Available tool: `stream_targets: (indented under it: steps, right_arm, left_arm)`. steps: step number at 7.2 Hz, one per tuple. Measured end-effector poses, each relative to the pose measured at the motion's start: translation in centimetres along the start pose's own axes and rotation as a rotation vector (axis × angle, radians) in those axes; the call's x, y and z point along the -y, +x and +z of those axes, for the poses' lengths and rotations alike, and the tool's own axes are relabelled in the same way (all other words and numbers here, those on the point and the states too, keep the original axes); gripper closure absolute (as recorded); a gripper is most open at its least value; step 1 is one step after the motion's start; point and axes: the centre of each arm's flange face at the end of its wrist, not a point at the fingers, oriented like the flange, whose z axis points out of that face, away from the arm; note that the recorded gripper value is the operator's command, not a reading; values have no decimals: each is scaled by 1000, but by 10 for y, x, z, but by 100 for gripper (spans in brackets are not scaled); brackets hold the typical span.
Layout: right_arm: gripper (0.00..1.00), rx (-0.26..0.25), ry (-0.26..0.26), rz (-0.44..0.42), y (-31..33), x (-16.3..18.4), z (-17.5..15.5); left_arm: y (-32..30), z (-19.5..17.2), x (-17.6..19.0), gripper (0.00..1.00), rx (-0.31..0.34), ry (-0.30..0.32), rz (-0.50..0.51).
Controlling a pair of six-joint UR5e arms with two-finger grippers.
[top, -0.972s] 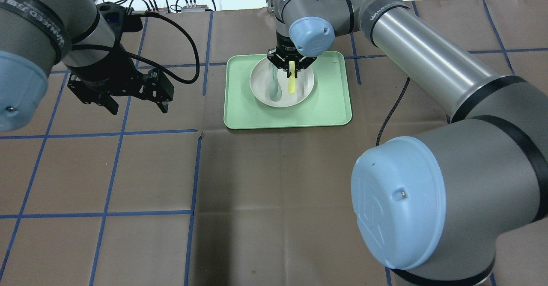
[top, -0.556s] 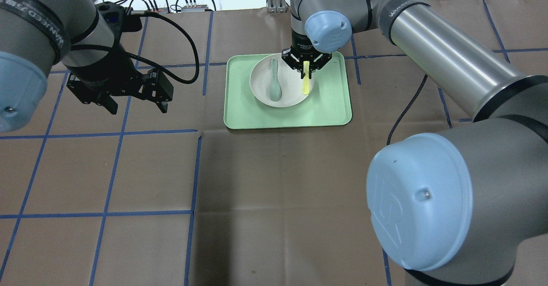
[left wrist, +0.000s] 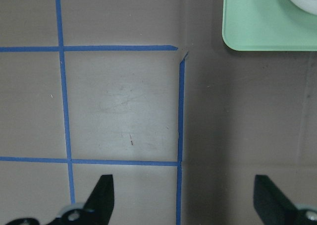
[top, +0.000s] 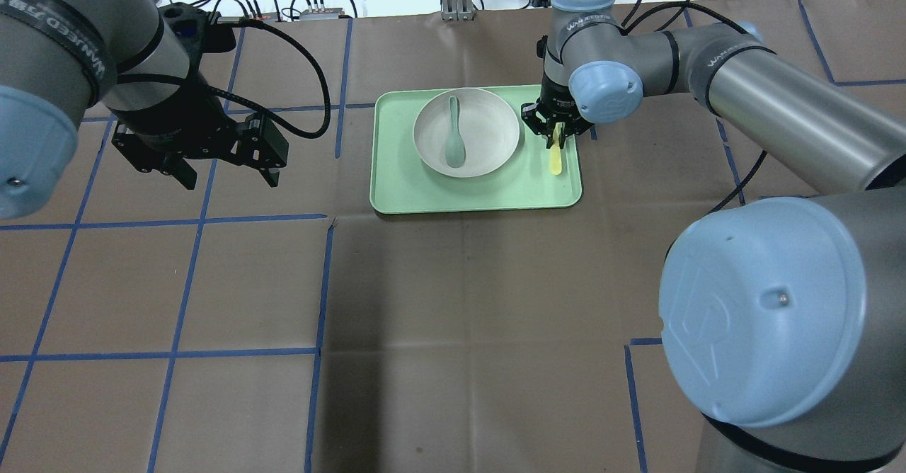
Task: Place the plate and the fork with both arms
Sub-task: 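Carry the fork with the right gripper beside the plate on the tray, then open the right gripper to release the fork and lift away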
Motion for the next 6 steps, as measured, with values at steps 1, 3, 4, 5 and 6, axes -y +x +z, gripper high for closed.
stream_targets:
  steps: [1,3,4,5,6]
  right_arm:
    - [51,2,-2,1,-1,1,9]
    - [0,10,3,-1,-3,2,9]
    - [0,12,8,-4,-4,2,6]
    - [0,14,11,-5,-3,2,2]
    - [0,15,19,-6,-1,1,-7]
  left_arm:
    - [0,0,0,0,0,0,0]
    - [0,0,0,0,0,0,-1]
    - [0,0,0,0,1,0,0]
    - [-1,0,0,0,3,0,0]
    - [-1,0,0,0,4,-1,0]
